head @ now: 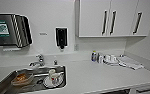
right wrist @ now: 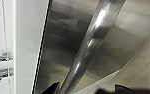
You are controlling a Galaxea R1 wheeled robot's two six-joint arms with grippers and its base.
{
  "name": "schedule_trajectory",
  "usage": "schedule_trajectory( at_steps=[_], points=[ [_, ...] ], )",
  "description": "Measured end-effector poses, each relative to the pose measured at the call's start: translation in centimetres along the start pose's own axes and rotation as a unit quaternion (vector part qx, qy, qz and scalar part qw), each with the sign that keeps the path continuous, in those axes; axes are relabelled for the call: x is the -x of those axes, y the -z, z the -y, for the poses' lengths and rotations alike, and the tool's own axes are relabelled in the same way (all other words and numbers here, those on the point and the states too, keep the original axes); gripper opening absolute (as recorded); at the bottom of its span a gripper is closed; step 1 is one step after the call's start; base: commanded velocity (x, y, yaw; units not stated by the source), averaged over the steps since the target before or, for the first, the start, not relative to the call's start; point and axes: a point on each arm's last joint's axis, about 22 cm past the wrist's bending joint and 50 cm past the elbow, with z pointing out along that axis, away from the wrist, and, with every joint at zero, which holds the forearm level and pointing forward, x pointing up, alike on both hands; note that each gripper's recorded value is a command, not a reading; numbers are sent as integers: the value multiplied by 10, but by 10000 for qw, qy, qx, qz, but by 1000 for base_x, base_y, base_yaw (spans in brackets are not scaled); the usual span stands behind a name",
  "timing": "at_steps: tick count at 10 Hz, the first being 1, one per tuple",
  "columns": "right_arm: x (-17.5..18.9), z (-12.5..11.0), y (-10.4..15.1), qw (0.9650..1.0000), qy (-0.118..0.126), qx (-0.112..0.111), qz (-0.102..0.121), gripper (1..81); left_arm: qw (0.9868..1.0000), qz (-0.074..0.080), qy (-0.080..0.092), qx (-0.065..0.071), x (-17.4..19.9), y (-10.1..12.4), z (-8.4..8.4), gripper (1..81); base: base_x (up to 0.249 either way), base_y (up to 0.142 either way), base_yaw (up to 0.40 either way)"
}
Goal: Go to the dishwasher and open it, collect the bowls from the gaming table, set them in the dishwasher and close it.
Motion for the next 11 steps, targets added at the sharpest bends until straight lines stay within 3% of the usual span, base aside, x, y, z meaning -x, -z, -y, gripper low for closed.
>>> schedule_trajectory(
  at_steps=[2, 6, 11],
  points=[
    [-12, -3, -1, 9998, -135, 21, -158, 811, 10000, 2, 4, 25, 0, -1, -4, 811, 0, 0, 0],
    [-17, -4, -22, 9996, -175, 36, -236, 811, 10000, 1, 7, 25, 0, -2, -4, 811, 0, 0, 0],
    [-33, -26, -26, 9985, -263, 219, -418, 811, 10000, 3, 7, 28, 0, -2, -5, 811, 0, 0, 0]
  ],
)
